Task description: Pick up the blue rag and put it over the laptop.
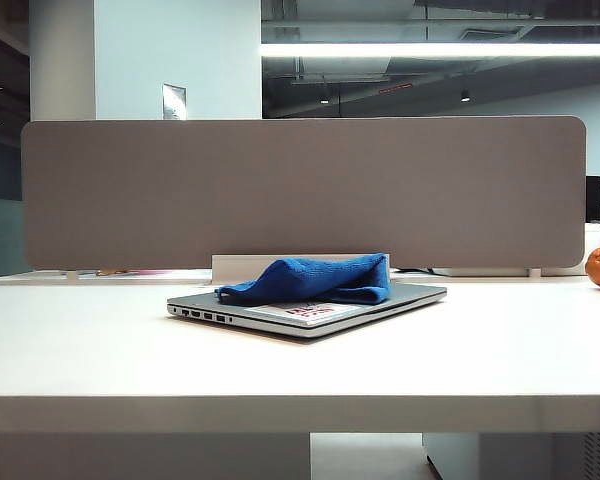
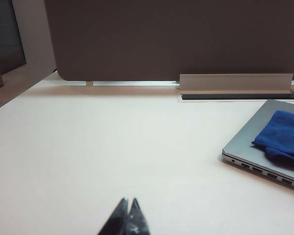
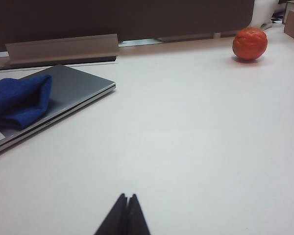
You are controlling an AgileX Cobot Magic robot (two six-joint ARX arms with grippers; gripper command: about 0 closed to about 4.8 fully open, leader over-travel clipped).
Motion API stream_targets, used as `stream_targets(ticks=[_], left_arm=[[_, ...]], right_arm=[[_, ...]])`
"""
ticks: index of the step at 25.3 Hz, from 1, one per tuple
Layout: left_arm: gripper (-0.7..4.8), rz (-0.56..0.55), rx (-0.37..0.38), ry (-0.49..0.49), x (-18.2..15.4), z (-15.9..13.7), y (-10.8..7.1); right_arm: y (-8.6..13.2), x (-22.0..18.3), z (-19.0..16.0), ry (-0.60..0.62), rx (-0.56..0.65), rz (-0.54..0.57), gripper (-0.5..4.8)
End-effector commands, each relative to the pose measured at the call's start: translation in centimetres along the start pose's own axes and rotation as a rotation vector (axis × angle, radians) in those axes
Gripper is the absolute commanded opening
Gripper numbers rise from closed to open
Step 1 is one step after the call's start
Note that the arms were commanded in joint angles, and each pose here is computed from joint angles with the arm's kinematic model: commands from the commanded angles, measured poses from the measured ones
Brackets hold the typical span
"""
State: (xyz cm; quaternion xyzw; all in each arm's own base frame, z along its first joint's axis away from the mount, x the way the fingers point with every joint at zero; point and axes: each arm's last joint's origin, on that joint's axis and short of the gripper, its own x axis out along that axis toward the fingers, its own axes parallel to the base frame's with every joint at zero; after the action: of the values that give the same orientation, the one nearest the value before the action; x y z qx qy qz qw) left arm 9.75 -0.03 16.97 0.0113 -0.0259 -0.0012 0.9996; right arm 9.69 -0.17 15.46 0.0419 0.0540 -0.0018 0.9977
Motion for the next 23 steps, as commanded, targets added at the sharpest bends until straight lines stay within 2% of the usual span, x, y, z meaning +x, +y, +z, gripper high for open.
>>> stream_targets(ticks=[1, 14, 23], left_arm=[[-0.05, -0.006, 0.0, -0.013, -0.02, 0.2, -0.02], [-0.06, -0.033, 0.004, -0.01, -0.02, 0.16, -0.1], [-0.05, -0.033, 0.003, 0.032, -0.02, -0.24, -0.11]], right_arm=[[-0.02, 0.02, 0.01, -0.01, -0.003, -0.005, -0.01], [-0.02, 0.02, 0.01, -0.01, -0.003, -0.005, 0.0], [-0.02, 0.02, 0.01, -0.01, -0.003, -0.005, -0.01]])
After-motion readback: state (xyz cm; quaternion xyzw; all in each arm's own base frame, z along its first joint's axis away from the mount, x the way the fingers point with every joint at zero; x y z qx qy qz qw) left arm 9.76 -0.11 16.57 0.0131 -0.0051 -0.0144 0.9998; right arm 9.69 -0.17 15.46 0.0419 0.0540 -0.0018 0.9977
